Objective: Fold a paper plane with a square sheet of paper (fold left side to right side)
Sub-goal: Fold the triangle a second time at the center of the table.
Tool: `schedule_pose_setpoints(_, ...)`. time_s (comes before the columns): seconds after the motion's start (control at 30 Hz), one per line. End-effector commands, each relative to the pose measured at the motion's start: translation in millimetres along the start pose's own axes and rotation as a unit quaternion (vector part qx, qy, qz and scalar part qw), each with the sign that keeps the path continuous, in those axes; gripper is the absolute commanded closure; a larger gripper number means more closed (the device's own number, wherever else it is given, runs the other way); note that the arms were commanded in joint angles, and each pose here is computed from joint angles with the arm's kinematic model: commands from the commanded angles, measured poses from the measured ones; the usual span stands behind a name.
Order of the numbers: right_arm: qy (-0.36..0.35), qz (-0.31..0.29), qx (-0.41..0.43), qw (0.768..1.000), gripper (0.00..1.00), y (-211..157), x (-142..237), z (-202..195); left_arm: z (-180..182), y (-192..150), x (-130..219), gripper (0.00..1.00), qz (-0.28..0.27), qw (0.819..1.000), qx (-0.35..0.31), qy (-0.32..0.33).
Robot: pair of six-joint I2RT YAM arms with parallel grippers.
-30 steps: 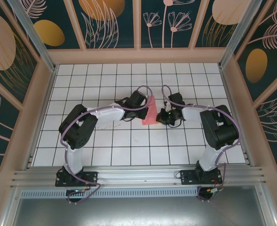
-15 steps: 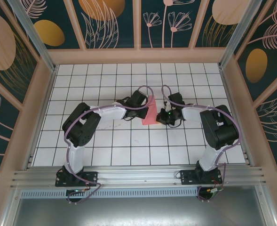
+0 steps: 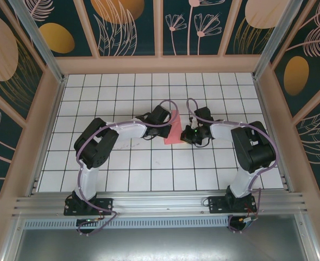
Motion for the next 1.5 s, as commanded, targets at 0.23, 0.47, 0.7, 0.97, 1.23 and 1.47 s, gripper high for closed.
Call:
schedule_pose_setpoints(0.23,-0.037,0.035,-0.009,0.999,1.0,-16.2,-7.5,-17.5,-4.4,11.1,0.9,1.0,-0.013,1.0,-0.008,-0.011)
schedule_pose_setpoints(0.47,-0.037,0.035,-0.01,0.999,1.0,-16.6,-8.0,-18.1,-7.3,13.2,2.3,1.0,-0.015,1.0,-0.012,-0.017)
schedule_pose_setpoints(0.7,-0.038,0.037,-0.01,0.999,1.0,-17.0,-8.5,-18.4,-9.3,13.0,0.6,1.0,-0.014,1.0,-0.014,-0.023)
schedule_pose_setpoints(0.97,-0.038,0.038,-0.01,0.999,1.0,-16.5,-8.6,-18.1,-9.6,13.7,-1.2,1.0,-0.013,1.0,-0.015,-0.024)
schedule_pose_setpoints(1.23,-0.039,0.04,-0.01,0.998,1.0,-17.2,-9.0,-18.6,-7.1,14.1,-4.6,1.0,-0.014,1.0,-0.017,-0.015)
schedule_pose_setpoints(1.47,-0.039,0.041,-0.009,0.998,1.0,-17.1,-9.3,-18.4,-5.4,11.8,-8.3,1.0,-0.01,1.0,-0.018,-0.012)
Point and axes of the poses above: each hand's point on the last joint's axis, 136 mm out from that joint toward the fingers, its own x axis back along the fingers, its own z axis along the line the jaws close on, y = z × x, the point moved 1 cm from there along x, back along the fingers, and after that the axes turned 10 degrees about x, right-handed, at the moved point
